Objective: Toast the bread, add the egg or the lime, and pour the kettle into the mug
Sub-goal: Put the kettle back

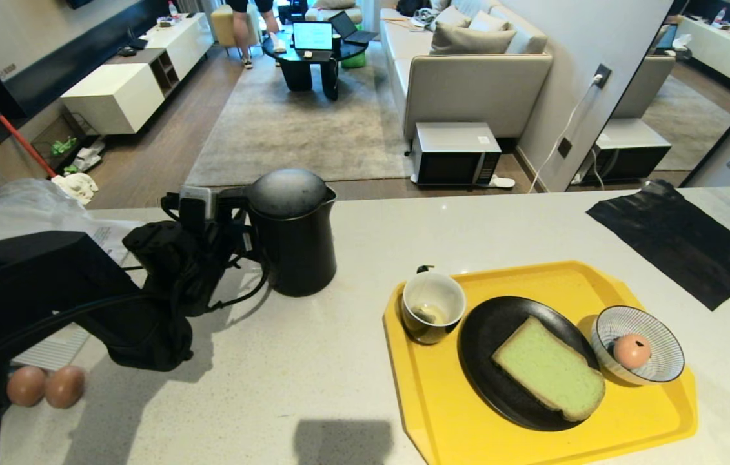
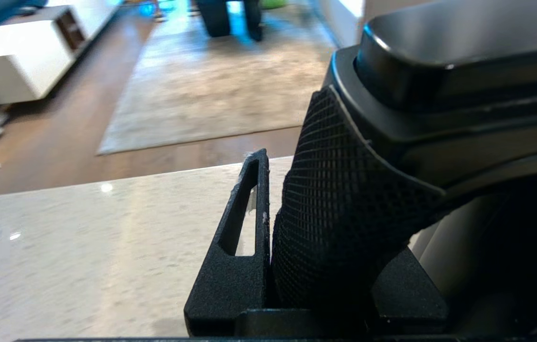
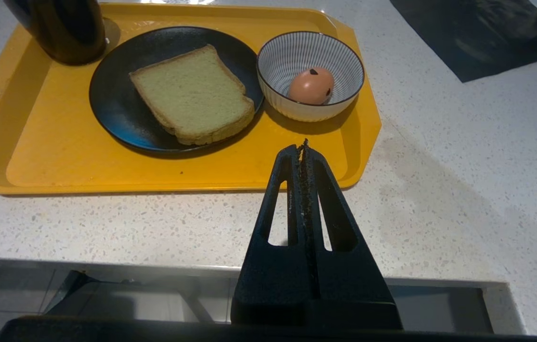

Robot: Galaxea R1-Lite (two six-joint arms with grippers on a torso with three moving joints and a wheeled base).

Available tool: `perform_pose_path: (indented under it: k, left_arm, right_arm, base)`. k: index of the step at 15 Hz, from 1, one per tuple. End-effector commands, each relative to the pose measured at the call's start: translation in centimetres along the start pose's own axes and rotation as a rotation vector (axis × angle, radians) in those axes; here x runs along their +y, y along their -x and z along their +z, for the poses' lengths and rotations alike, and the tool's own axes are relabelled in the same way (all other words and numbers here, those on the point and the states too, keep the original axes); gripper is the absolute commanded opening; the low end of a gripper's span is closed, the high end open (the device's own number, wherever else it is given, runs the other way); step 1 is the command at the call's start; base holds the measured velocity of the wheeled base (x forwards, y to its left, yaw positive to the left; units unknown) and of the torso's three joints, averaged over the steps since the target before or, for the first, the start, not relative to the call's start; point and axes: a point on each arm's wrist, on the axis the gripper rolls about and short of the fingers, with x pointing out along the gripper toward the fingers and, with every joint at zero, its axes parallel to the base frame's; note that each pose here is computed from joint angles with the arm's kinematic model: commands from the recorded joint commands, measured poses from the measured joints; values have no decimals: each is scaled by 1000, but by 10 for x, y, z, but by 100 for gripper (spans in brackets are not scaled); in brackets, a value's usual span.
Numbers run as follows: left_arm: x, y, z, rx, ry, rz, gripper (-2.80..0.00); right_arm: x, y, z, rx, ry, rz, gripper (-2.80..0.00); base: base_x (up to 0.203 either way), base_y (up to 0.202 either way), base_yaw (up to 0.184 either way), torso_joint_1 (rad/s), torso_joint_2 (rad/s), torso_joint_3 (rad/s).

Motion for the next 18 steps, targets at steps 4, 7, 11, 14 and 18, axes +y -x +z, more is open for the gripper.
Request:
perform_pose_path:
  k: [4, 7, 11, 14, 18]
  left_arm:
    - [0, -3, 0, -16, 25, -15, -280]
    - [-1, -3, 1, -17, 38, -17, -280]
    - [-3, -3, 1, -17, 67, -23, -280]
    - [-6, -3, 5, -27, 74, -32, -280]
    - [-2, -3, 7, -34, 70, -29, -280]
  right_arm:
    - [0, 0, 0, 2, 1, 1, -280]
    - [0, 0, 0, 0, 1, 1, -280]
    - [0, 0, 0, 1, 1, 1, -280]
    - [0, 0, 0, 2, 1, 1, -280]
    - [0, 0, 0, 0, 1, 1, -280]
  base:
    - [0, 0, 0, 0, 0, 0]
    - [0, 0, 0, 0, 0, 0]
    - [0, 0, 0, 0, 0, 0]
    - [0, 0, 0, 0, 0, 0]
    - [0, 0, 0, 0, 0, 0]
